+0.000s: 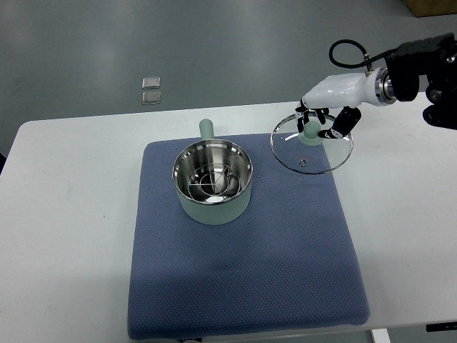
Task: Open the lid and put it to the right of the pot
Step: 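Lower the glass lid onto the mat beside the saucepan and release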
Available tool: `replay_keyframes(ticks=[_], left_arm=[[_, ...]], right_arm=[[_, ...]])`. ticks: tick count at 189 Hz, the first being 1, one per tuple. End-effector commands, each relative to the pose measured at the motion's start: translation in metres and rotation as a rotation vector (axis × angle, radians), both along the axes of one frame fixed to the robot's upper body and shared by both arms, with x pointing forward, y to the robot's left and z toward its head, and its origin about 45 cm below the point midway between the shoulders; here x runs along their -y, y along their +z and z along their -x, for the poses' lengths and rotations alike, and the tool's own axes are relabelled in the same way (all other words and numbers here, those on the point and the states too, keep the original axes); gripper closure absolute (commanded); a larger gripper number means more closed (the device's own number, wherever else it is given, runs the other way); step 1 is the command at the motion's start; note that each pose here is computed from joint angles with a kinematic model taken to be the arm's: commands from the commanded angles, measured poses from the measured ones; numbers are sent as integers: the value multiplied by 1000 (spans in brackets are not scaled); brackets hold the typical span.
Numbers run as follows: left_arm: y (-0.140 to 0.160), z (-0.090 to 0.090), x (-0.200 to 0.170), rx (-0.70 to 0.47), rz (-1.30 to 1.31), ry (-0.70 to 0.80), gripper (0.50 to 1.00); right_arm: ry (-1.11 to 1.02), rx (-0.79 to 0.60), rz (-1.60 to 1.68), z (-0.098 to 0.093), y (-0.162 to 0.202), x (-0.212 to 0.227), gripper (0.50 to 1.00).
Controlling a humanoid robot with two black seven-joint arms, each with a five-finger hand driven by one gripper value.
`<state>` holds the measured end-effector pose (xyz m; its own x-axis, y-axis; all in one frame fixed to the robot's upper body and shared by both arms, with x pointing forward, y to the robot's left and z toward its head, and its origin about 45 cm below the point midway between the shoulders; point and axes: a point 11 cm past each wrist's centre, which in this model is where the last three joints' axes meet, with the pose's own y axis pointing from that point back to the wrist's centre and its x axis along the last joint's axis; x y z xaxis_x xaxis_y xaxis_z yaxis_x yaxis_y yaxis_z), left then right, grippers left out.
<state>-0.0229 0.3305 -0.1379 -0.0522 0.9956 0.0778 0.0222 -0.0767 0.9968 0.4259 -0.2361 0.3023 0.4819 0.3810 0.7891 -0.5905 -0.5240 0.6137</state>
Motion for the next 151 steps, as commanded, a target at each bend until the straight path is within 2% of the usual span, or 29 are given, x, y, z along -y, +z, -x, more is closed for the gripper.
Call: replay_keyframes(ticks=[1, 57, 72, 151], left_arm=[[0, 0, 0, 0, -2, 0, 500], [0, 0, 0, 0, 0, 0, 500], [0, 0, 0, 0, 0, 0, 500], [0, 0, 0, -1, 0, -1, 500]], right_arm=[[-10, -17, -10, 4, -14, 5, 1000], [-28, -69, -19, 15, -47, 10, 1000], [-12, -77, -34, 18, -60, -1, 1000], [6, -75, -67, 20, -77, -24, 1000]])
